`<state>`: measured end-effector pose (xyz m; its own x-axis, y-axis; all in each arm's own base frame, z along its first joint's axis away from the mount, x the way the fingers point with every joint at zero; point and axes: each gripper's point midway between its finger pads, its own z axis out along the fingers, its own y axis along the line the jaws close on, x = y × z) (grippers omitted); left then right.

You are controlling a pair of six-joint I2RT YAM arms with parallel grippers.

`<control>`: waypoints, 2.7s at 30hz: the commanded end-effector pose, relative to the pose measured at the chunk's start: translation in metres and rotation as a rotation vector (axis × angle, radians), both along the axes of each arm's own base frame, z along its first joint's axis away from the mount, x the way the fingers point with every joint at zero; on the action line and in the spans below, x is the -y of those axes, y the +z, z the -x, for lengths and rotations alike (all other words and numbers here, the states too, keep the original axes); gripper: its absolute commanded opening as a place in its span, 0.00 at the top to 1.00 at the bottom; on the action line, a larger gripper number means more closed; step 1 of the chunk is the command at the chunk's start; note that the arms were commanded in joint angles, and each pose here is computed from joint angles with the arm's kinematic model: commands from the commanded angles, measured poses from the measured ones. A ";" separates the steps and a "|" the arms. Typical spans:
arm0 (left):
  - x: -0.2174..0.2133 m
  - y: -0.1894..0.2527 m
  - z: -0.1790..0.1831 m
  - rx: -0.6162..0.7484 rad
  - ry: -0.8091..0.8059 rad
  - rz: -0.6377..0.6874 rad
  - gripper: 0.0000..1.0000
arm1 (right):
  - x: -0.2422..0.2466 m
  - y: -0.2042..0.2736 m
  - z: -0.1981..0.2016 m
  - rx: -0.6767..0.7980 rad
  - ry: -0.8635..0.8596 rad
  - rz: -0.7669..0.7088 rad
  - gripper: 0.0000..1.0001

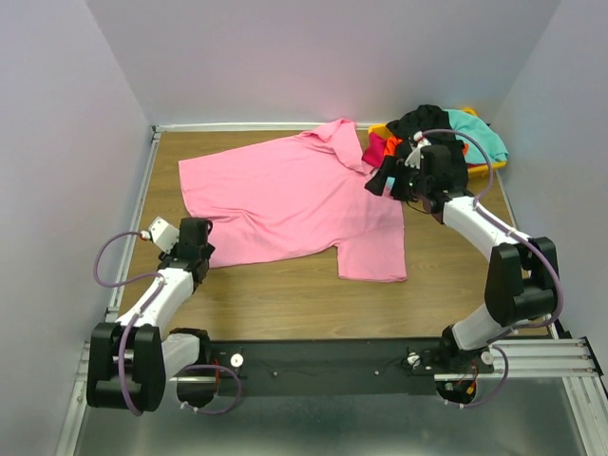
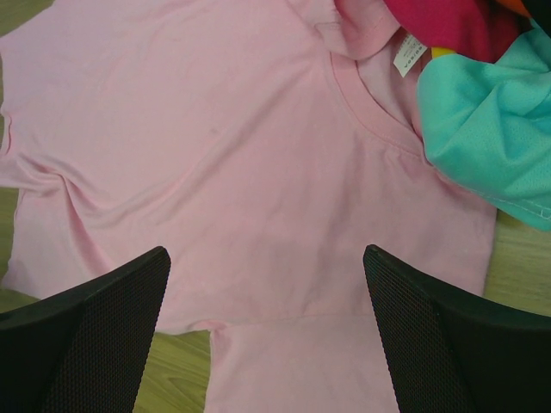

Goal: Fold and stack the t-shirts
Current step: Fold the tshirt

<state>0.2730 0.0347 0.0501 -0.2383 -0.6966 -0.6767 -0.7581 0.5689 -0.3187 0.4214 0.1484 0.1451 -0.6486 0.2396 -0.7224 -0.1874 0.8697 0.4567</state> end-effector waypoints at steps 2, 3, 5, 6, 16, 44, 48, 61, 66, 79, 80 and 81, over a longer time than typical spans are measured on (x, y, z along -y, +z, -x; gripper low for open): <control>0.004 0.002 -0.005 -0.036 -0.051 -0.002 0.40 | 0.003 0.015 0.003 0.035 0.008 -0.034 0.00; 0.005 0.002 -0.006 -0.042 -0.056 0.000 0.40 | 0.005 0.014 0.003 0.036 0.002 -0.034 0.00; 0.007 0.000 -0.005 -0.050 -0.067 0.004 0.40 | 0.008 0.014 0.003 0.035 -0.003 -0.037 0.00; 0.007 -0.002 -0.003 -0.063 -0.070 0.007 0.40 | 0.009 0.014 0.002 0.034 -0.005 -0.038 0.00; 0.010 -0.023 0.016 -0.169 -0.068 0.032 0.40 | 0.014 0.017 0.004 0.037 -0.009 -0.056 0.00; 0.012 -0.024 0.005 -0.176 -0.128 0.034 1.00 | 0.030 0.013 0.004 0.028 -0.044 -0.066 0.00; 0.010 0.002 -0.001 -0.039 -0.128 0.017 1.00 | 0.031 0.012 0.008 0.026 -0.052 -0.065 0.00; 0.017 0.084 0.007 0.444 -0.189 0.005 1.00 | 0.037 -0.019 0.046 -0.053 -0.160 -0.004 0.00; 0.017 0.090 0.003 0.452 -0.206 -0.025 1.00 | 0.047 -0.041 0.070 -0.138 -0.244 0.103 0.00; 0.014 0.095 0.000 0.499 -0.228 -0.090 1.00 | 0.067 -0.077 0.152 -0.333 -0.310 0.187 0.14; 0.016 0.094 -0.001 0.500 -0.237 -0.088 1.00 | 0.066 -0.080 0.157 -0.349 -0.302 0.196 0.14; 0.017 0.094 -0.001 0.500 -0.248 -0.092 1.00 | 0.070 -0.085 0.164 -0.379 -0.310 0.214 0.15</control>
<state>0.2718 0.0191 0.1392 -0.0351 -0.6223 -0.7820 -0.4037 0.7246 -0.5586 0.2819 0.0874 0.0750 -0.7562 0.3286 -0.5658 0.1768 0.9352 0.3069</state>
